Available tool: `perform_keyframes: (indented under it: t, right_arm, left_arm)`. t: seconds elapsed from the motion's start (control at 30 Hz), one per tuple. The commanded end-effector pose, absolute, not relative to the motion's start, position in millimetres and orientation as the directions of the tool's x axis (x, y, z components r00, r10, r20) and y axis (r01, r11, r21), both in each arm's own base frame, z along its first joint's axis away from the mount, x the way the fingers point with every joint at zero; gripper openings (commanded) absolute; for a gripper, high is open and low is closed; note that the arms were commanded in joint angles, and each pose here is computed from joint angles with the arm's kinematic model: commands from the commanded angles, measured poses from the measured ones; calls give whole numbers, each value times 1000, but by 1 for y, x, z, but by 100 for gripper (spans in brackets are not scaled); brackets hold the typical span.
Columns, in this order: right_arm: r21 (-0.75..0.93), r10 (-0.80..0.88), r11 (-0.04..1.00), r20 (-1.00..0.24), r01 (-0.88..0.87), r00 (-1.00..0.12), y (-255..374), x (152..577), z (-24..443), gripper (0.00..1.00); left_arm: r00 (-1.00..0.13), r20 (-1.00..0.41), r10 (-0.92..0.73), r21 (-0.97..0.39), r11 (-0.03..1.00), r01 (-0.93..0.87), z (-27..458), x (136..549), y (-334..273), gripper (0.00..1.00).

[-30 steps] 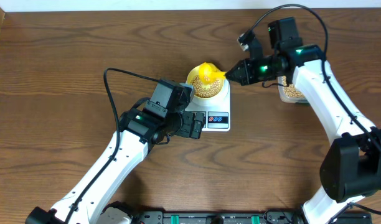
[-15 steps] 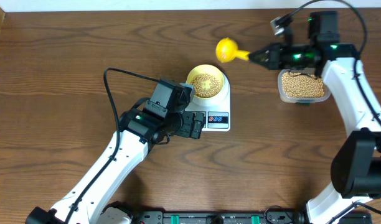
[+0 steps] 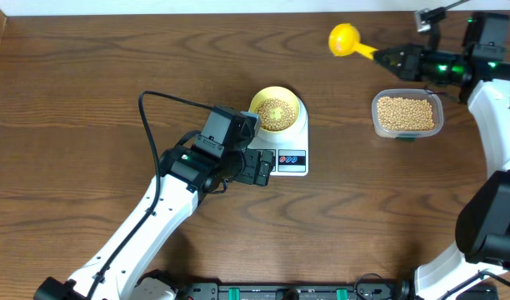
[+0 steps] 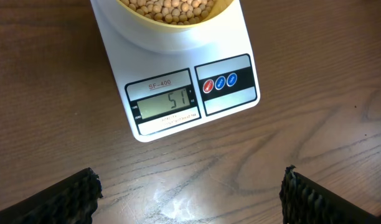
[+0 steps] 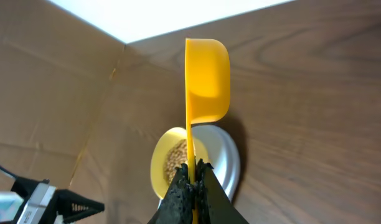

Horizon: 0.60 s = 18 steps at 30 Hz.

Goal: Scoop item into bowl and weigh 50g on scale
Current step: 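Carry the scoop right to the clear chickpea tub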

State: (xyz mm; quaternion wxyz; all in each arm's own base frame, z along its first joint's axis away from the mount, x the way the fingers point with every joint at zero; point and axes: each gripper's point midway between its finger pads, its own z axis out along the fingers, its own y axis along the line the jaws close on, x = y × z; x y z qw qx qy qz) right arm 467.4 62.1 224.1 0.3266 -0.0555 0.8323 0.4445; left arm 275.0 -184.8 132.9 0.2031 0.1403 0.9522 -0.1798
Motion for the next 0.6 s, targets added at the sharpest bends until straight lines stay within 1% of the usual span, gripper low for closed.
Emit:
perform_keyframes:
  t: [0.0,0.1,0.27,0.37,0.43,0.57]
  right_arm:
    - [720,233,592,-582,-361,-779,44,467,224,1]
    - [737,269,602,-550,-307,-791,27,464,220,1]
    - [763,349,628,-448,-149,-823,-8,449,205,1]
    - [710,350,702,-418,-60,-838,-26,435,191,1]
    - [637,335,770,-402,3,-852,-38,422,182,1]
    - [548,309,836,-422,32,-852,-48,407,189,1]
  left_arm:
    - [-875,-442,198,-287,893,347,134,273,-184,94]
    - [-875,-442,198,-287,893,347,134,273,-184,94]
    - [-875,-442,198,-287,893,347,134,273,-184,94]
    - [-875,-442,198,-287,893,347,134,273,-184,94]
    - [-875,-442,198,-287,893,347,134,273,-184,94]
    - [-875,-442,198,-287,893,347,134,273,-184,94]
